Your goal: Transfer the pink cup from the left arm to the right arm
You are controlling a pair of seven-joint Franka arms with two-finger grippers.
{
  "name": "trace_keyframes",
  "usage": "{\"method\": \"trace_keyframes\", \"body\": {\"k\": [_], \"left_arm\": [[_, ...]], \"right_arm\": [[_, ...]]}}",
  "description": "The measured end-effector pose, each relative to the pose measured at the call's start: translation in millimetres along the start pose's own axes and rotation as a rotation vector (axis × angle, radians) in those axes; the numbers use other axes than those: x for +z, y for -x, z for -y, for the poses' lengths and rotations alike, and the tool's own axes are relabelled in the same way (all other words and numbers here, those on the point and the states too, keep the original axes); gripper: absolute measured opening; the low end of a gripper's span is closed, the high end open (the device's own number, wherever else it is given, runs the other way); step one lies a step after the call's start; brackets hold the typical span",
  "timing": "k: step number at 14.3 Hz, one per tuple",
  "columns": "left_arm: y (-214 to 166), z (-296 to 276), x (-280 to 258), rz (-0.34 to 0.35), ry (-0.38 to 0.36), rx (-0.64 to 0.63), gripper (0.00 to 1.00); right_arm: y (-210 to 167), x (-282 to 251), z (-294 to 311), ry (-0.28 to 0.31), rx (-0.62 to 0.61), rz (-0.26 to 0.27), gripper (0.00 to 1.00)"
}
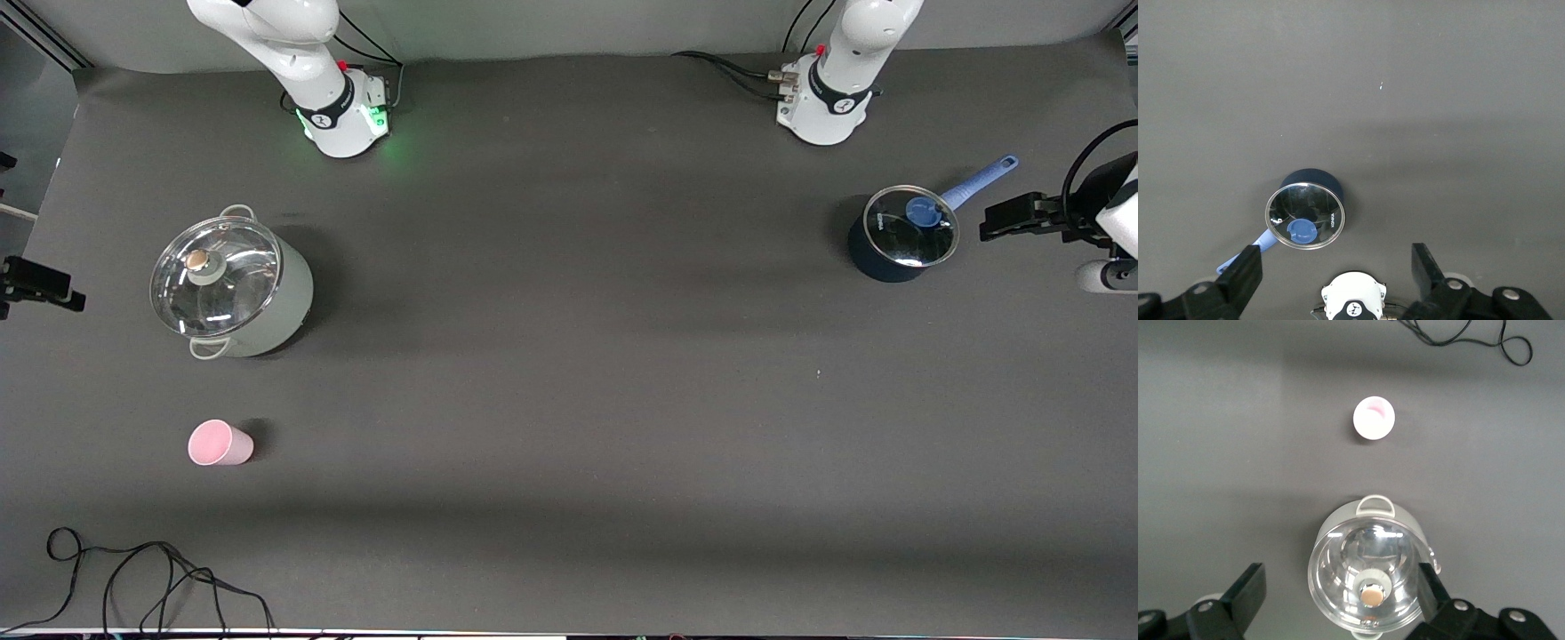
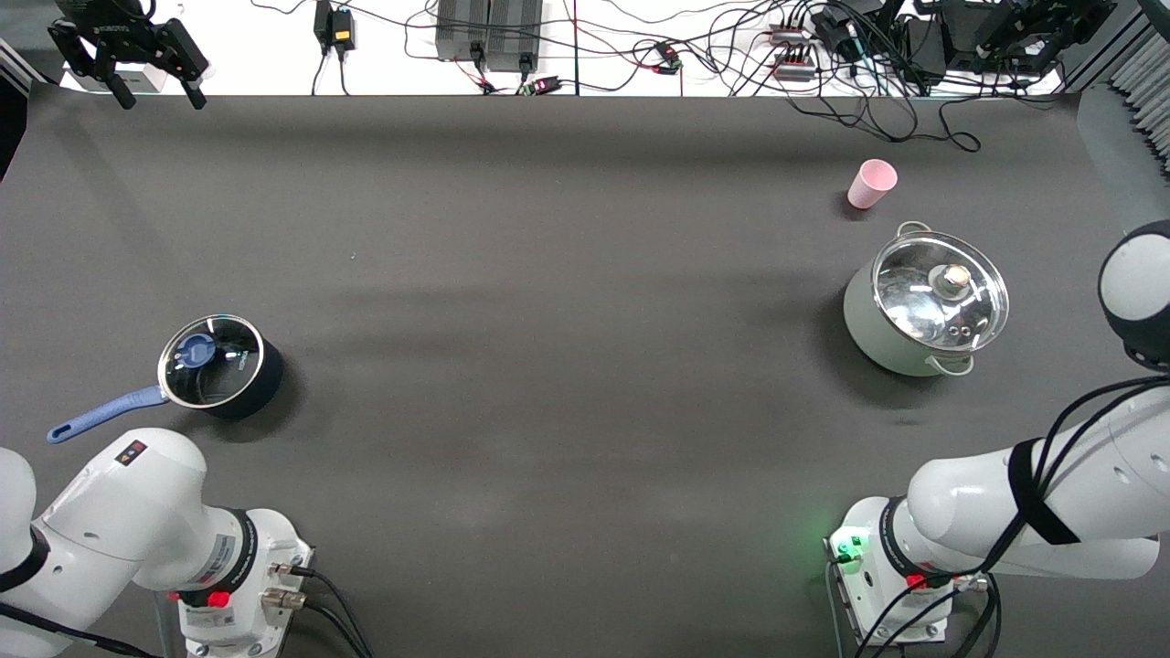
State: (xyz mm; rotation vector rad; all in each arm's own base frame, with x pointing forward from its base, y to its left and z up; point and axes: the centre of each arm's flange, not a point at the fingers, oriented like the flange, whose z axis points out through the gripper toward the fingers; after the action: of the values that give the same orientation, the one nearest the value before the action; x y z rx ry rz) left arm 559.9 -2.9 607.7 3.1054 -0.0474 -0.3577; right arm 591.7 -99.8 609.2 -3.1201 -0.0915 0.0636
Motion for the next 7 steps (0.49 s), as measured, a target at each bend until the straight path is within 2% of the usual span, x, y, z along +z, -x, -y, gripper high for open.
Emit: {"method": "trace_keyframes", "body": {"k": [7], "left_arm": [[0,-25,6,-0.001,-0.026,0.025,1.00]], "right_arm": [[29,3,24,-0.023,-0.016,0.024,1.00]]}}
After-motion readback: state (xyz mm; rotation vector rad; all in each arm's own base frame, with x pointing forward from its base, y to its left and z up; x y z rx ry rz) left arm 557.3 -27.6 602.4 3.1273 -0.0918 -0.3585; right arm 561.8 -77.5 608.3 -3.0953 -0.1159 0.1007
